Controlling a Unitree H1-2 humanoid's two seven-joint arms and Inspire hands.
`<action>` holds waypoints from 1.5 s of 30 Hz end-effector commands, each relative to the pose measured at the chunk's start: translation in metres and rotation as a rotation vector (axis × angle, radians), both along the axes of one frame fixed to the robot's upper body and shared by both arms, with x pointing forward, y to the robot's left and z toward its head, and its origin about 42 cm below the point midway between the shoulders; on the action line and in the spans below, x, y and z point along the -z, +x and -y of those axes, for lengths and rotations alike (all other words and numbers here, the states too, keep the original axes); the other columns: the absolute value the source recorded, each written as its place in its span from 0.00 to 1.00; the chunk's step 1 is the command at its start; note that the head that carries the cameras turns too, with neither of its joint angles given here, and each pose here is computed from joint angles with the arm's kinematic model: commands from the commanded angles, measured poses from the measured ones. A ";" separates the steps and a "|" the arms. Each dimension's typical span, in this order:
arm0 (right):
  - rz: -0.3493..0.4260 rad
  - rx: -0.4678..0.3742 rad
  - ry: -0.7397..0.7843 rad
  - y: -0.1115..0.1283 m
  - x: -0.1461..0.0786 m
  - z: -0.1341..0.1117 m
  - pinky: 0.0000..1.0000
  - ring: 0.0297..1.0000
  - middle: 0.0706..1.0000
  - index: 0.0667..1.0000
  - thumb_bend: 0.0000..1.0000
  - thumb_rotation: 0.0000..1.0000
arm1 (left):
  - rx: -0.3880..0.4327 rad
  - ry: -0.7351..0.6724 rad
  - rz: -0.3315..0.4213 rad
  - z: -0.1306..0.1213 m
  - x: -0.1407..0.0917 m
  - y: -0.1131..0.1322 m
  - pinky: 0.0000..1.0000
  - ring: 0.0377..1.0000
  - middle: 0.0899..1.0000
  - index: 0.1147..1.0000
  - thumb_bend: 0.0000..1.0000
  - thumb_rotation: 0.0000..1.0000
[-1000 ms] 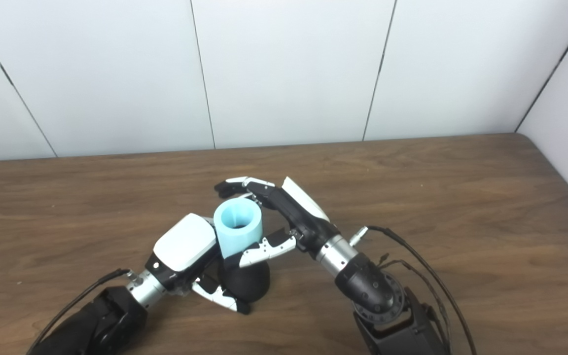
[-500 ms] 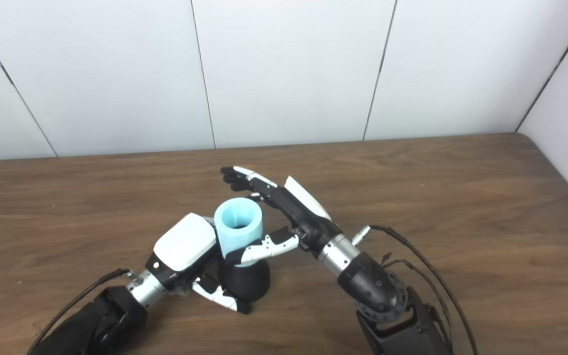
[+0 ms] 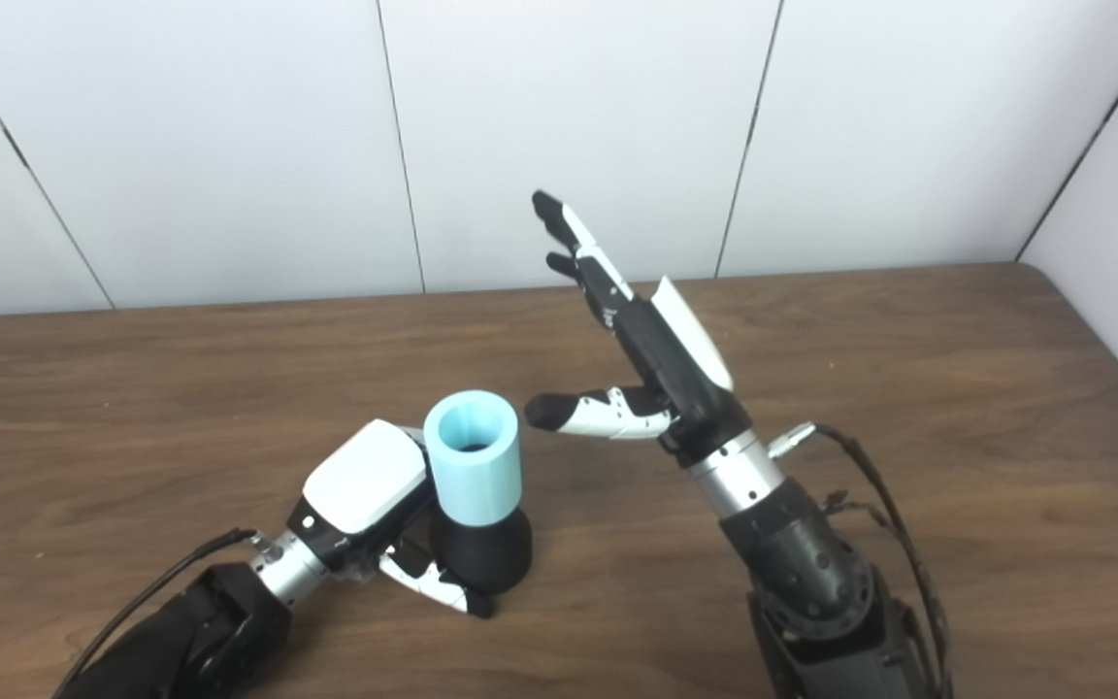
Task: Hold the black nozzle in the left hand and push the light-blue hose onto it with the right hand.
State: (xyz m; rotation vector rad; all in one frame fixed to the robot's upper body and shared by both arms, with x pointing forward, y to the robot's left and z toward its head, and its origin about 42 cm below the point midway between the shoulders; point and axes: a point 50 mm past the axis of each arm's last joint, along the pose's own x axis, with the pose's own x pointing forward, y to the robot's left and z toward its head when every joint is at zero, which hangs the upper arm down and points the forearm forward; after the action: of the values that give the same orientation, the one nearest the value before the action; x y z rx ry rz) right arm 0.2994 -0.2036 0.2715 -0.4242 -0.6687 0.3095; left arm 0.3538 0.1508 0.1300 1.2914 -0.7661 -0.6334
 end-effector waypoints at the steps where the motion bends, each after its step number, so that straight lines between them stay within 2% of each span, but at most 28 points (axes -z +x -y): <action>1: 0.106 -0.037 -0.048 -0.012 -0.016 -0.002 0.85 0.97 0.99 0.97 1.00 0.75 | 0.035 0.152 -0.103 -0.004 0.036 -0.017 0.44 0.45 0.42 0.41 0.50 0.00; 6: 0.135 -0.051 -0.206 -0.034 -0.021 -0.001 0.96 1.00 1.00 0.98 1.00 0.71 | 0.036 0.145 -0.101 -0.004 0.037 -0.018 0.44 0.45 0.42 0.41 0.50 0.00; 7: 0.167 -0.037 -0.254 -0.039 -0.023 0.000 0.96 1.00 1.00 0.97 1.00 0.71 | 0.034 0.148 -0.104 -0.004 0.036 -0.018 0.44 0.45 0.42 0.41 0.50 0.00; 10: 0.243 -0.006 -0.363 -0.047 -0.024 -0.001 0.89 0.98 0.97 0.92 1.00 0.74 | 0.032 0.156 -0.105 -0.004 0.036 -0.017 0.45 0.45 0.42 0.41 0.50 0.00; 13: 0.303 0.015 -0.481 -0.050 -0.019 -0.001 0.82 0.94 0.93 0.86 0.96 0.72 | 0.038 0.156 -0.098 -0.004 0.038 -0.016 0.45 0.45 0.42 0.41 0.50 0.00; 18: 0.317 0.016 -0.629 -0.050 -0.008 0.000 0.89 0.97 0.91 0.85 0.94 0.74 | 0.036 0.158 -0.102 -0.003 0.038 -0.017 0.44 0.45 0.40 0.43 0.50 0.00; 23: 0.312 0.045 -0.742 -0.047 0.003 -0.001 0.91 0.99 0.91 0.86 0.95 0.78 | 0.041 0.164 -0.098 -0.003 0.037 -0.018 0.44 0.45 0.42 0.42 0.50 0.00; 29: 0.258 0.074 -0.806 -0.042 0.016 -0.003 0.96 1.00 0.94 0.89 0.96 0.79 | 0.040 0.161 -0.096 -0.004 0.037 -0.018 0.45 0.45 0.42 0.41 0.50 0.00; 32: 0.249 0.086 -0.815 -0.039 0.021 -0.006 1.00 1.00 0.96 0.92 0.97 0.82 | 0.040 0.164 -0.092 -0.004 0.037 -0.018 0.45 0.45 0.43 0.41 0.50 0.00; 38: 0.254 0.112 -0.807 -0.036 0.023 -0.009 1.00 1.00 1.00 0.99 0.98 0.85 | 0.037 0.167 -0.095 -0.003 0.038 -0.017 0.45 0.45 0.43 0.41 0.50 0.00; 41: 0.256 0.104 -0.790 -0.036 0.021 -0.009 1.00 1.00 1.00 1.00 0.99 0.87 | 0.036 0.165 -0.098 -0.004 0.038 -0.018 0.45 0.45 0.42 0.41 0.50 0.00; 45: 0.273 0.060 -0.707 -0.034 0.020 -0.008 1.00 1.00 1.00 0.98 0.98 0.84 | 0.033 0.163 -0.105 -0.004 0.038 -0.018 0.45 0.46 0.42 0.41 0.50 0.00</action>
State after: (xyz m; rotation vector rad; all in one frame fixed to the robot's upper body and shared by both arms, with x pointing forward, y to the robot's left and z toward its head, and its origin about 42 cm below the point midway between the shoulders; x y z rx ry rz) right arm 0.2630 -0.1947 0.2407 -1.2206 -0.7240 0.4661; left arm 0.3547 0.1500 0.1294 1.2931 -0.7684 -0.6363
